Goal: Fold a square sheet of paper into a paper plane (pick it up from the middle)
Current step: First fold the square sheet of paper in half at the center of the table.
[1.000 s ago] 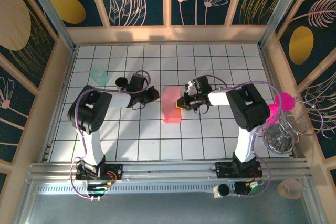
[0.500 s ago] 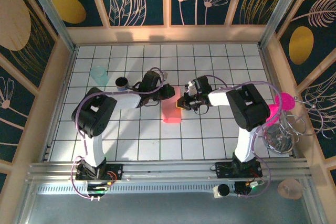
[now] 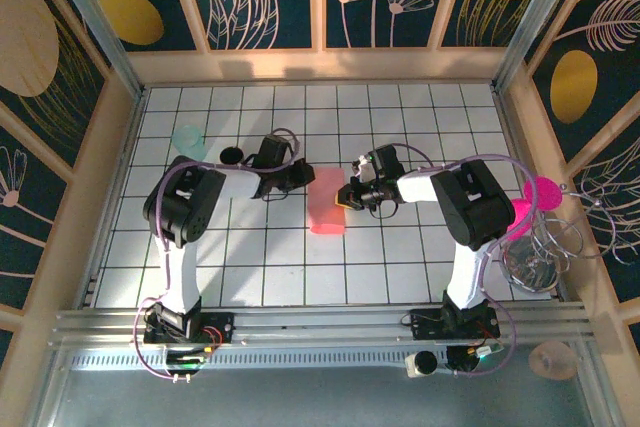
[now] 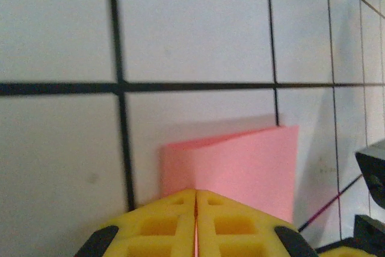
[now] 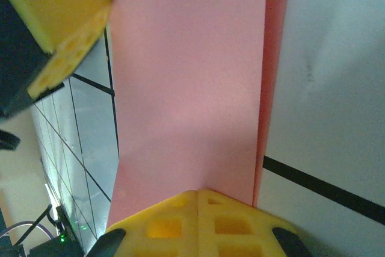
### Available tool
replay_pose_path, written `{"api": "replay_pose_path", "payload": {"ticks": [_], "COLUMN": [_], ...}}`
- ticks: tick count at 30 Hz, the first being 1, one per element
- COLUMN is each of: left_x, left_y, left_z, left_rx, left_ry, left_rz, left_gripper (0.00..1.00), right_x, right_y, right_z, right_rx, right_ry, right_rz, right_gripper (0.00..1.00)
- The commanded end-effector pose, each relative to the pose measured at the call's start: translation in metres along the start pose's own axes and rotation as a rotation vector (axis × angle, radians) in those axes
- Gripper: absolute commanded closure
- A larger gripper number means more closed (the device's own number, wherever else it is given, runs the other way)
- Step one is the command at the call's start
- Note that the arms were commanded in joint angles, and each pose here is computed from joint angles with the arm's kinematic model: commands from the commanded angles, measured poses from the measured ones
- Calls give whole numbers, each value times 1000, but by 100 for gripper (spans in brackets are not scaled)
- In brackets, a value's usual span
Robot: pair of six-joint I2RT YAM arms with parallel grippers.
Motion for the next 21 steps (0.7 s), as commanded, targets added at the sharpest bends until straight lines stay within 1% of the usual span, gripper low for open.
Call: {"api": "replay_pose_path", "payload": {"ticks": [1,4,8,11,13,16,19,21], "left_x": [18,25,26,12,-2,-17,-20,-17], "left_y": [1,-2,-21,-26,-20,-5,11,18], "left_z": [27,18,-15,-39,-49,-54,-49,-45], "left_rx": [144,152,52,-2,-28,-62,-54,-21], "left_ry": [13,51,84,123,133,123,105,105], "left_rz": [-49,-44,-47,-38,-5,44,70,59], "left_gripper": [90,89,90,89,89,89,89,89], "right_x": [-107,-105,-105,-105,-105,-106,-106,-106], "right_y": [16,16,16,16,17,18,19,18], "right_z": [-96,-95,-95,-95,-95,-97,-97,-97], "right_rx": [-509,-506,-502,-501,-499,-499,-500,-502], "right_ry": [208,206,206,208,207,210,209,210], "right_rz": [312,307,303,306,306,308,309,310], "right_gripper": [100,100,100,100,100,100,100,100]}}
Point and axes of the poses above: each hand's point on the last joint's axis, 136 mm out from that joint toward the fingers, its own y axis out along the fingers, its own z axis along the line the jaws close on, x = y × z, the point moved 8 cm from there along -y, back along the fingers, and after that the axes turned 15 degrees about -y, right-handed, at the moved point
